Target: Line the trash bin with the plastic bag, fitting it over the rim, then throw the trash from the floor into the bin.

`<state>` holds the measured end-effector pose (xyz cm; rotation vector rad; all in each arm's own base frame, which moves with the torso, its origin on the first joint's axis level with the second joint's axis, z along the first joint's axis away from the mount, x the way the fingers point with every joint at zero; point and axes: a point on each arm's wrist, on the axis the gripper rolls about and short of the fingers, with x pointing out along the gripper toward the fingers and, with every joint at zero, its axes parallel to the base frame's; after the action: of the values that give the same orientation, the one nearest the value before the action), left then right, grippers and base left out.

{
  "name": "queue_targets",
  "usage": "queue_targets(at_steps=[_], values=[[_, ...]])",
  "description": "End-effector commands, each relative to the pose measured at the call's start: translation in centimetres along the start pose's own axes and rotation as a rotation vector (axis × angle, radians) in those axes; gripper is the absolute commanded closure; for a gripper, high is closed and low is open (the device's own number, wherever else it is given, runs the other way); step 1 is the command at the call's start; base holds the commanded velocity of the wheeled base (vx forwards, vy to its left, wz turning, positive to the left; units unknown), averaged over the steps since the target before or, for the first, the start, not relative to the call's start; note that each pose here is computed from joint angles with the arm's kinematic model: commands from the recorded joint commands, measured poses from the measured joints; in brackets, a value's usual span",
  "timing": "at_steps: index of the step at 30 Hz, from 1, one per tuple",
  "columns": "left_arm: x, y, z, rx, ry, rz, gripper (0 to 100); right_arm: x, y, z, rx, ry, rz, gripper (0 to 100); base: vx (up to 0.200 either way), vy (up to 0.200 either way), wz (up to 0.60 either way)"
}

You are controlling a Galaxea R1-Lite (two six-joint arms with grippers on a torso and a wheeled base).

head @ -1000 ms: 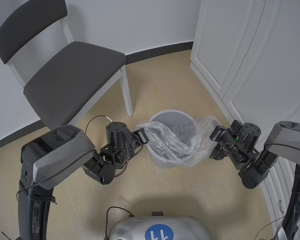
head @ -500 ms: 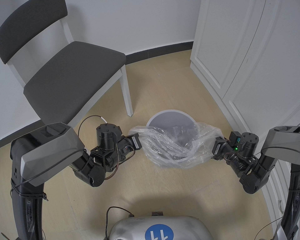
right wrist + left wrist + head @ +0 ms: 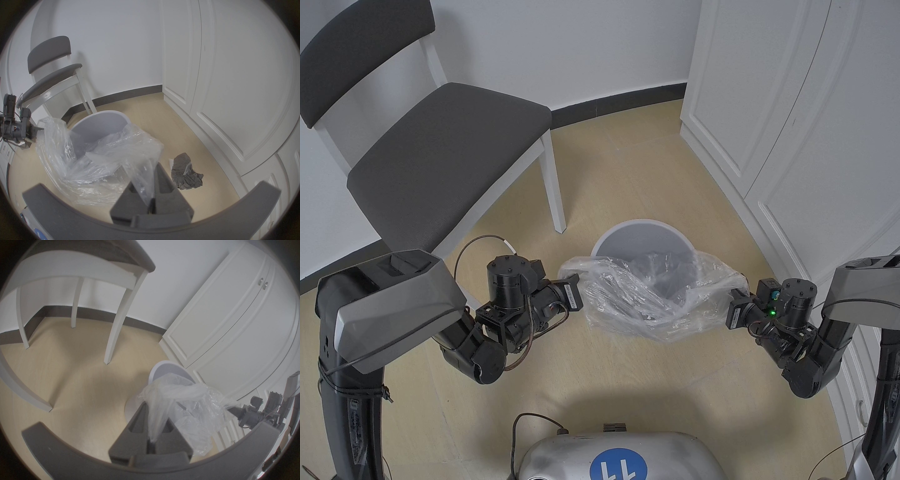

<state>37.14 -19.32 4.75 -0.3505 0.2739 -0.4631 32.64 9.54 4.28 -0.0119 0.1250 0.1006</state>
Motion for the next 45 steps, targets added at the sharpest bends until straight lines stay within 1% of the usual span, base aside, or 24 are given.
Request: queue_targets(at_steps=[1, 5, 14, 16, 17, 19, 21, 27, 28, 32, 36, 37, 40, 42, 45], values=[[0.3, 0.2, -0.7, 0.011, -0.040, -0.019, 100, 0.2, 0.2, 0.0, 0.004, -0.014, 0.006, 100, 0.000, 0.000, 0.00], [0.4, 0.3, -0.6, 0.013, -0.110, -0.050, 100, 0.3, 0.7, -0.5, 0.001, -0.004, 0.015, 100, 0.000, 0.000, 0.00], [0.8, 1.0, -0.1, 0.013, -0.177, -0.066, 100, 2.2, 1.8, -2.0, 0.005, 0.000, 0.014, 100, 0.000, 0.000, 0.00], [1.3, 1.2, -0.3, 0.014, -0.216, -0.080, 100, 2.8, 2.2, -2.1, 0.023, -0.015, -0.007, 100, 0.000, 0.000, 0.00], [1.3, 1.2, -0.3, 0.014, -0.216, -0.080, 100, 2.8, 2.2, -2.1, 0.023, -0.015, -0.007, 100, 0.000, 0.000, 0.00], [1.9, 1.4, -0.6, 0.016, -0.259, -0.096, 100, 3.6, 3.1, -1.5, 0.075, -0.062, -0.031, 100, 0.000, 0.000, 0.00], [2.0, 1.7, -0.5, 0.014, -0.265, -0.090, 100, 4.1, 3.4, -1.2, 0.105, -0.087, -0.041, 100, 0.000, 0.000, 0.00], [2.2, 2.1, -0.2, 0.013, -0.277, -0.082, 100, 5.0, 3.9, 0.2, 0.176, -0.154, -0.039, 100, 0.000, 0.000, 0.00], [2.2, 2.2, -0.2, 0.014, -0.279, -0.081, 100, 5.0, 3.9, 0.2, 0.178, -0.155, -0.039, 100, 0.000, 0.000, 0.00], [2.1, 2.7, -0.6, 0.015, -0.264, -0.068, 100, 5.2, 3.9, 0.9, 0.191, -0.183, -0.081, 100, 0.000, 0.000, 0.00], [2.3, 3.4, -1.2, 0.021, -0.246, -0.055, 100, 5.0, 3.4, 0.6, 0.179, -0.169, -0.093, 100, 0.000, 0.000, 0.00], [2.2, 3.7, -1.4, 0.044, -0.236, -0.049, 100, 4.6, 3.1, 0.3, 0.166, -0.149, -0.094, 100, 0.000, 0.000, 0.00], [1.6, 4.0, -1.9, 0.072, -0.195, -0.061, 100, 3.9, 2.6, 0.2, 0.143, -0.123, -0.097, 100, 0.000, 0.000, 0.00], [1.0, 4.2, -2.2, 0.088, -0.161, -0.081, 100, 3.2, 2.4, 0.1, 0.132, -0.102, -0.067, 100, 0.000, 0.000, 0.00], [1.0, 4.1, -2.1, 0.092, -0.163, -0.086, 100, 1.9, 2.2, 0.4, 0.131, -0.077, -0.004, 100, 0.000, 0.000, 0.00]])
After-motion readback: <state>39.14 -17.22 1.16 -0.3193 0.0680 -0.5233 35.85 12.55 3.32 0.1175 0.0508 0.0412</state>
